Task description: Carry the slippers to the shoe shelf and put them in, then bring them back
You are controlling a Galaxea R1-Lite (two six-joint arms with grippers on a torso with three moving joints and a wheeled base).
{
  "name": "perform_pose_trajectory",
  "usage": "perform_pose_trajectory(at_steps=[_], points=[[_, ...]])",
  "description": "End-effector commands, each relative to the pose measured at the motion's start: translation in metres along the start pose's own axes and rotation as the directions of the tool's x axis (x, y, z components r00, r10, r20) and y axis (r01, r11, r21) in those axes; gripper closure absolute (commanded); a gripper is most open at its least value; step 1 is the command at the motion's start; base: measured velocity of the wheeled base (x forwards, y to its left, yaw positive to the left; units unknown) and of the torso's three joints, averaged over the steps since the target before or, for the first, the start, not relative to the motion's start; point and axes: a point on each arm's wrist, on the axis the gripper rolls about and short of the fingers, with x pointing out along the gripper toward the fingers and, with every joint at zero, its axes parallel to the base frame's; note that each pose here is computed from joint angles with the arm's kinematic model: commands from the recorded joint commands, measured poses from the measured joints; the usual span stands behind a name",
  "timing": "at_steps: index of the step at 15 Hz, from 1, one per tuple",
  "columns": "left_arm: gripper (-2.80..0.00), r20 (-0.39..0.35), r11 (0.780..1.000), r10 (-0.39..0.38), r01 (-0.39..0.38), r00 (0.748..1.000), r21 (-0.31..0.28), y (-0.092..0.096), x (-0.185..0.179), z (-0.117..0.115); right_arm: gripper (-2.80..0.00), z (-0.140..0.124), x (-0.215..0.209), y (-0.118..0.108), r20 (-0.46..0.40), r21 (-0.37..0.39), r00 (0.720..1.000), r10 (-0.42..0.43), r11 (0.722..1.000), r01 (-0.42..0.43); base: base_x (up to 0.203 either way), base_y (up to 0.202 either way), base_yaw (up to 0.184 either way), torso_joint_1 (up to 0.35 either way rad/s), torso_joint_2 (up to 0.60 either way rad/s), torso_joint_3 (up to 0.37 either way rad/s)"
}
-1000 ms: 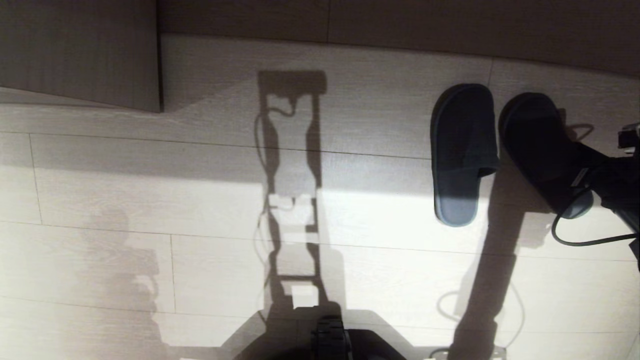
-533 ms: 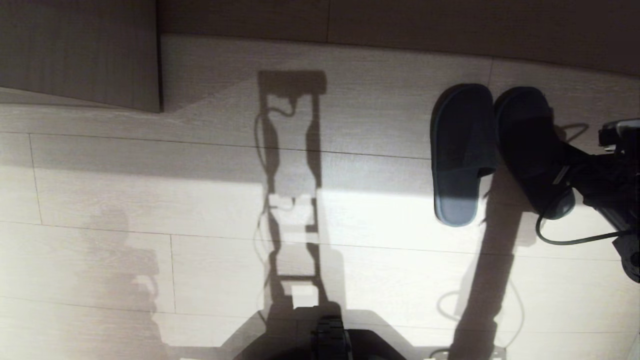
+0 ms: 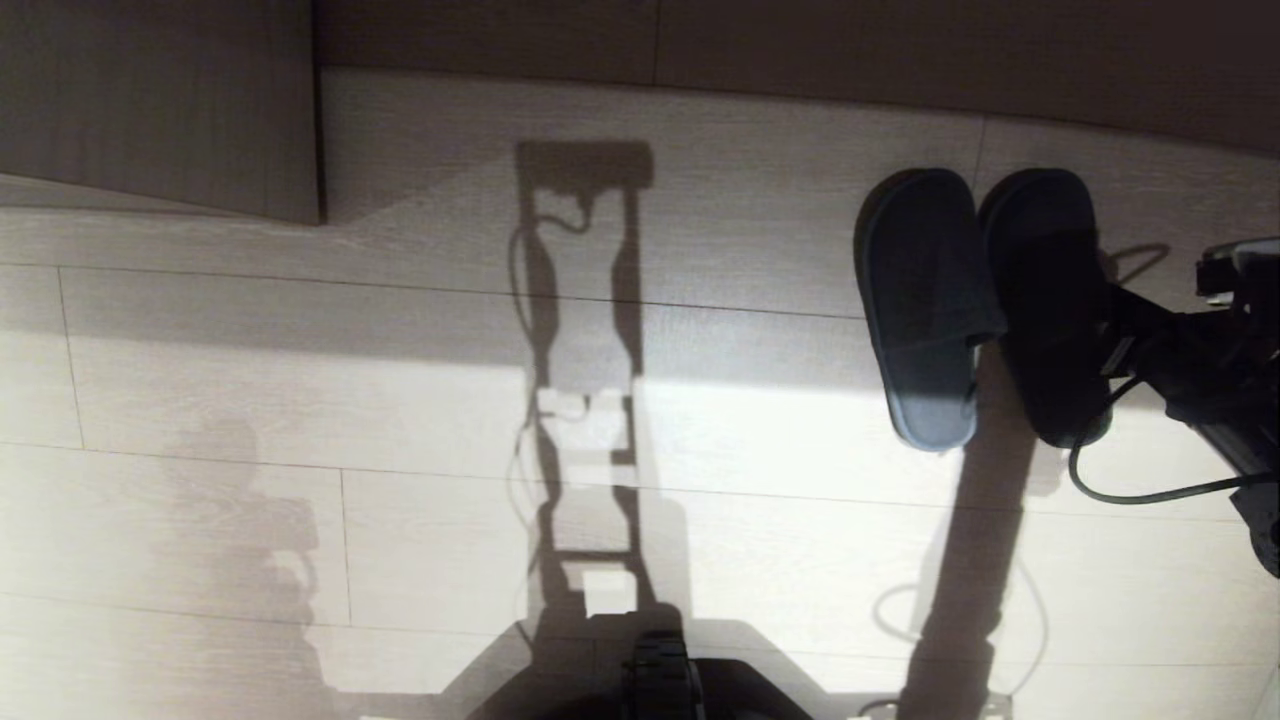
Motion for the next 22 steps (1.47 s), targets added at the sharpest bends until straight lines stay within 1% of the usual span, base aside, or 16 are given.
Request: perform_pose_trajectory(at_steps=[1,8,13,14,16,20,22], points=[[0.0,0.0,1.0,0.0,0.0,1.0,0.0,0.0,0.0,0.0,0.0,0.009,-0.008,0.001,0.018,-0.005,1.0,0.0,1.0,0.0,0.0,0.0,0.0,0.0,0.0,0.0],[0.0,0.0,1.0,0.002,-0.002,1.0,0.001,0.0,0.0,0.0,0.0,0.013,-0.028,0.009,-0.001,-0.001,1.0,0.017,1.0,-0.017,0.0,0.0,0.0,0.0,0.0,0.0],[0.0,0.0,1.0,0.0,0.0,1.0,0.001,0.0,0.0,0.0,0.0,0.01,-0.031,0.015,-0.016,0.011,0.999,0.038,0.999,-0.037,0.0,0.0,0.0,0.0,0.0,0.0],[0.0,0.001,1.0,0.0,0.0,1.0,0.001,0.0,0.0,0.0,0.0,0.009,-0.031,0.019,-0.024,0.017,0.998,0.052,0.999,-0.052,0.0,0.0,0.0,0.0,0.0,0.0],[0.0,0.0,1.0,0.0,0.0,1.0,0.001,0.0,0.0,0.0,0.0,0.008,-0.031,0.02,-0.026,0.017,0.998,0.051,0.999,-0.05,0.0,0.0,0.0,0.0,0.0,0.0],[0.0,0.0,1.0,0.0,0.0,1.0,0.001,0.0,0.0,0.0,0.0,0.019,-0.033,0.019,0.008,0.006,0.999,0.045,0.999,-0.045,0.0,0.0,0.0,0.0,0.0,0.0],[0.0,0.0,1.0,0.0,0.0,1.0,0.001,0.0,0.0,0.0,0.0,0.032,-0.043,0.019,0.037,-0.001,0.998,0.042,0.999,-0.042,0.0,0.0,0.0,0.0,0.0,0.0]])
